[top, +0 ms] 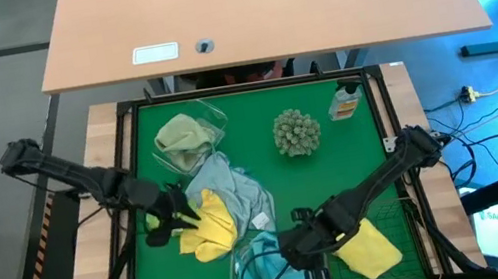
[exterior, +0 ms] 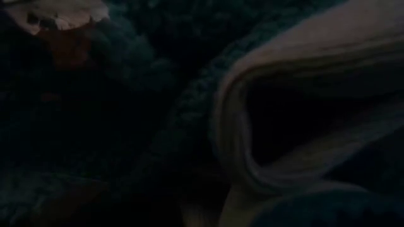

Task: Sort microfiber towel by color & place in baskets
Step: Put the yellow microfiber cloth into the wire basket

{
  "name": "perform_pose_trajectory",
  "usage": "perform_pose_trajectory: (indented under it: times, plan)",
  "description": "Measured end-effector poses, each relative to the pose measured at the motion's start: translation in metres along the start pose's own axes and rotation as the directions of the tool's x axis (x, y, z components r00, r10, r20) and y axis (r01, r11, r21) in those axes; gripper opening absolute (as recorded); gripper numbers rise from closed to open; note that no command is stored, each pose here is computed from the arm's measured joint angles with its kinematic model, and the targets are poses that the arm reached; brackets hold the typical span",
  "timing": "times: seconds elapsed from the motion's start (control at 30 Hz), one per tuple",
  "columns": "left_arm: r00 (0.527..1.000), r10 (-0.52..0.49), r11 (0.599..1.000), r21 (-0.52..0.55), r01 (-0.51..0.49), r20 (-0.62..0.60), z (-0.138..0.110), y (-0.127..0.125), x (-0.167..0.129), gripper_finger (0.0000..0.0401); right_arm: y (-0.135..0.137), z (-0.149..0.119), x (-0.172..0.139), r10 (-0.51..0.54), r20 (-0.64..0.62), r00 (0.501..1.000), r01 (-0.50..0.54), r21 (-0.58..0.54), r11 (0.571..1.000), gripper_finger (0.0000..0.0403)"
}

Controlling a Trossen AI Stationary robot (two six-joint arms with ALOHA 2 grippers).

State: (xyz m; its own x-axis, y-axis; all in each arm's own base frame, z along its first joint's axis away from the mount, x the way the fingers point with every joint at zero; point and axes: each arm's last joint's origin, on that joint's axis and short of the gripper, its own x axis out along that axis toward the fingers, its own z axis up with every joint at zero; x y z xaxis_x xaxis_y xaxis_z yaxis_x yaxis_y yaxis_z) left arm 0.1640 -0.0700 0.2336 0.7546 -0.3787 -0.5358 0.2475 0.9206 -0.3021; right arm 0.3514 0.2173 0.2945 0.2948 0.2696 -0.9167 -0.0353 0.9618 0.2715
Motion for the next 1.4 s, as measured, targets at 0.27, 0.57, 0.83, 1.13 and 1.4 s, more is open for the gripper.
perform_pose_trajectory:
  times: [0.27, 0.57, 0.83, 1.13, 1.4]
  plan:
    - [0.989, -0.024, 1.0, -0.023, 0.021, -0.147, -0.017, -0.018, 0.035, 0.0108, 0.007, 0.013, -0.03, -0.046, 0.145, 0.988, 0.06, -0.094, 0.994, 0.0161]
    - [0.964, -0.007, 0.999, 0.031, 0.015, -0.267, -0.039, -0.029, 0.072, 0.0108, 0.007, 0.015, -0.032, -0.092, 0.185, 0.978, 0.116, -0.126, 0.985, 0.0161]
    - [0.944, 0.131, 0.991, 0.073, -0.114, -0.302, -0.051, -0.022, 0.088, 0.0108, 0.007, 0.015, -0.032, -0.091, 0.185, 0.978, 0.116, -0.126, 0.985, 0.0161]
    - [0.918, 0.157, 0.987, 0.087, -0.134, -0.365, -0.063, -0.018, 0.1, 0.0108, 0.007, 0.015, -0.032, -0.091, 0.186, 0.978, 0.115, -0.126, 0.985, 0.0161]
    - [0.925, 0.127, 0.992, 0.046, -0.118, -0.358, -0.059, -0.021, 0.1, 0.0037, 0.007, 0.015, -0.032, -0.094, 0.188, 0.978, 0.119, -0.126, 0.985, 0.0161]
